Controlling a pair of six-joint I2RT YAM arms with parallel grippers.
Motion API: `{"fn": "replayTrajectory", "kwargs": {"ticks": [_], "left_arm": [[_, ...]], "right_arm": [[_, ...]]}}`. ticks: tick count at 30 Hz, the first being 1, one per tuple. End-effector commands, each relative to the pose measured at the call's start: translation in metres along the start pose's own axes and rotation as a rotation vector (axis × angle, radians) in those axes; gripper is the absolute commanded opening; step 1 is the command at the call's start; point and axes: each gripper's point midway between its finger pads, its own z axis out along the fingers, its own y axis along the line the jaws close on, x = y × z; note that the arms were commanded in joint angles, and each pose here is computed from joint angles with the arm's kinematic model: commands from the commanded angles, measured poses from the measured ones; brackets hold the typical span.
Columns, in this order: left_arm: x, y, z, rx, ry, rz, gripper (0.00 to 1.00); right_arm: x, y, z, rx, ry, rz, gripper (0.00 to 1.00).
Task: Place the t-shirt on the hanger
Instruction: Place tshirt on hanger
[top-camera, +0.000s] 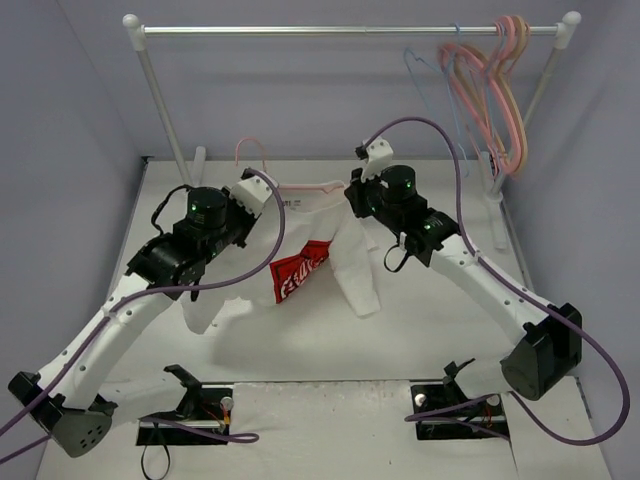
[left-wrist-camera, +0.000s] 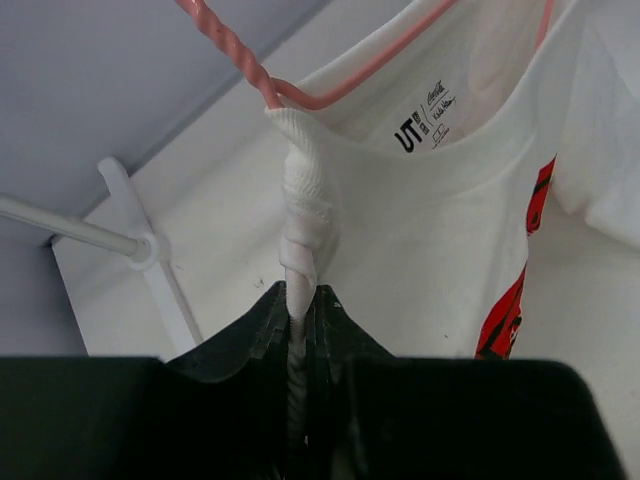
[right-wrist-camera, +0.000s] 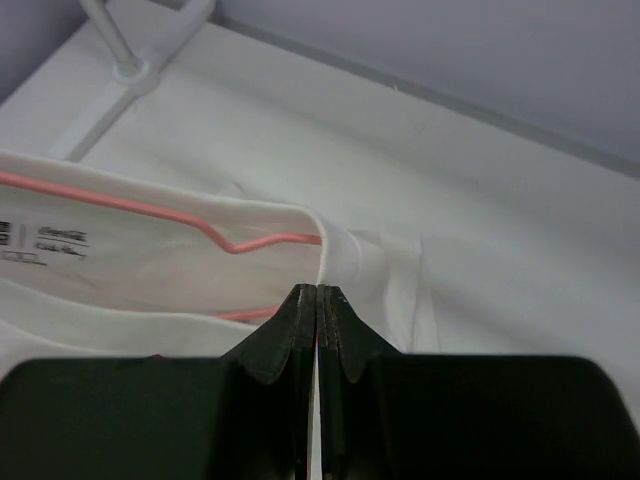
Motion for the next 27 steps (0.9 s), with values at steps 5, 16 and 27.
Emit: {"fn": "replayTrajectory", "kwargs": {"ticks": [5,16,27], "left_arm": [[-0.112,0.022,-0.021,-0.14,-0.246,0.009,0.0],[-0.17,0.016,-0.047,-0.034,-0.414,-0.029,0.0],[-0.122,-0.013,-0.037,0.034,-0.444,-0.052,0.0]], "right_arm": [[-0.123,0.04,-0.035,-0.102,-0.245,-0.135,0.0],[-0.19,0.09,-0.091,-0.259,-0.378,-0.287,0.0],[-0.077,0.085,-0.084,-0.303,-0.186,-0.292,0.0]]}}
